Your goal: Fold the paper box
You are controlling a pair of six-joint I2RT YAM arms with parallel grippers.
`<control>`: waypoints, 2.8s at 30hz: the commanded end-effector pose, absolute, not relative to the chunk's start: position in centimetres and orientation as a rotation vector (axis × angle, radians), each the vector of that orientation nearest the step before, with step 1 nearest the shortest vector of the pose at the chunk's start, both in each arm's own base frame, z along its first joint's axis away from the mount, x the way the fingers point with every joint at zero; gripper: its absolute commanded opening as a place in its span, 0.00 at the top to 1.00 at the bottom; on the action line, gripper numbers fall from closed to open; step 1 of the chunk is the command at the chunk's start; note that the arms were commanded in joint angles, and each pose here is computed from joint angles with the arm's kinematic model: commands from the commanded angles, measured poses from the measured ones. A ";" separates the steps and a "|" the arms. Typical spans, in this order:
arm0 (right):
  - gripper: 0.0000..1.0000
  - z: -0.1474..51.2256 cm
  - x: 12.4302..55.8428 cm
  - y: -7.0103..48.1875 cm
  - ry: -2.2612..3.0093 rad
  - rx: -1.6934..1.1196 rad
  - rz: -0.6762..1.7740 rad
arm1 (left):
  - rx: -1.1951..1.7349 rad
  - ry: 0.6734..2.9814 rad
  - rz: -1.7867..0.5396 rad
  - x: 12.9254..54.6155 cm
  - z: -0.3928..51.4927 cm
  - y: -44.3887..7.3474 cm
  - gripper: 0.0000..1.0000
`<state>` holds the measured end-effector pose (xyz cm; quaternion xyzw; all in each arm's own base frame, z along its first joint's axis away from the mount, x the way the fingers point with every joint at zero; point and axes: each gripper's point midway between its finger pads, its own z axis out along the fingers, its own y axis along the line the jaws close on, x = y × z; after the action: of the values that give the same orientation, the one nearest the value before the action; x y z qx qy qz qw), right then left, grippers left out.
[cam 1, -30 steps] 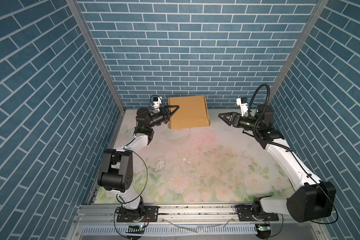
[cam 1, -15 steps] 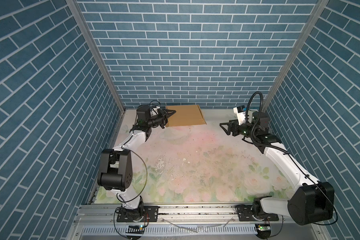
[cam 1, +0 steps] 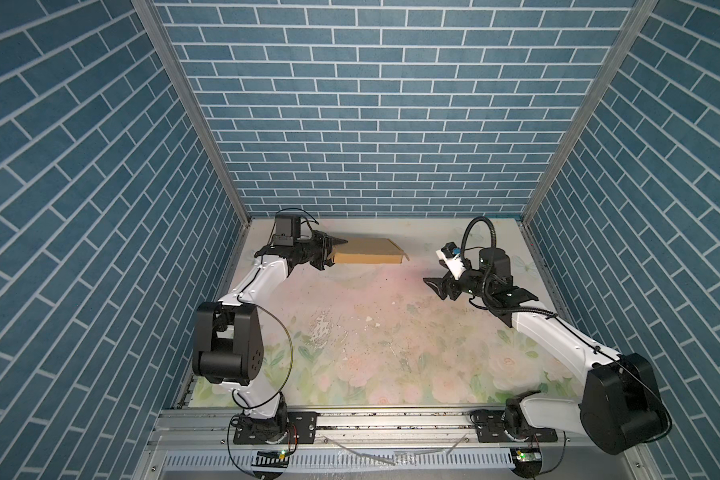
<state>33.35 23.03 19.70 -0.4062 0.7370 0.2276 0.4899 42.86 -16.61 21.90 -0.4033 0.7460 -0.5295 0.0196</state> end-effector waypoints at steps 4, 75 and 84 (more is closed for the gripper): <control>0.21 18.2 33.3 25.5 1.629 -1.127 0.520 | -1.345 2.436 -1.617 40.3 21.9 -17.3 0.61; 0.59 21.9 29.6 33.1 1.292 -1.259 0.694 | -1.350 2.711 -1.590 37.7 19.9 -21.5 0.59; 0.62 21.7 29.2 33.1 1.309 -1.298 0.683 | -1.343 2.607 -1.643 39.9 19.5 -21.5 0.29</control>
<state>29.45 32.27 19.74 -0.5384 0.5733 0.2877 0.5465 38.79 -20.80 19.51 -0.4071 0.7765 -0.4658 -0.1200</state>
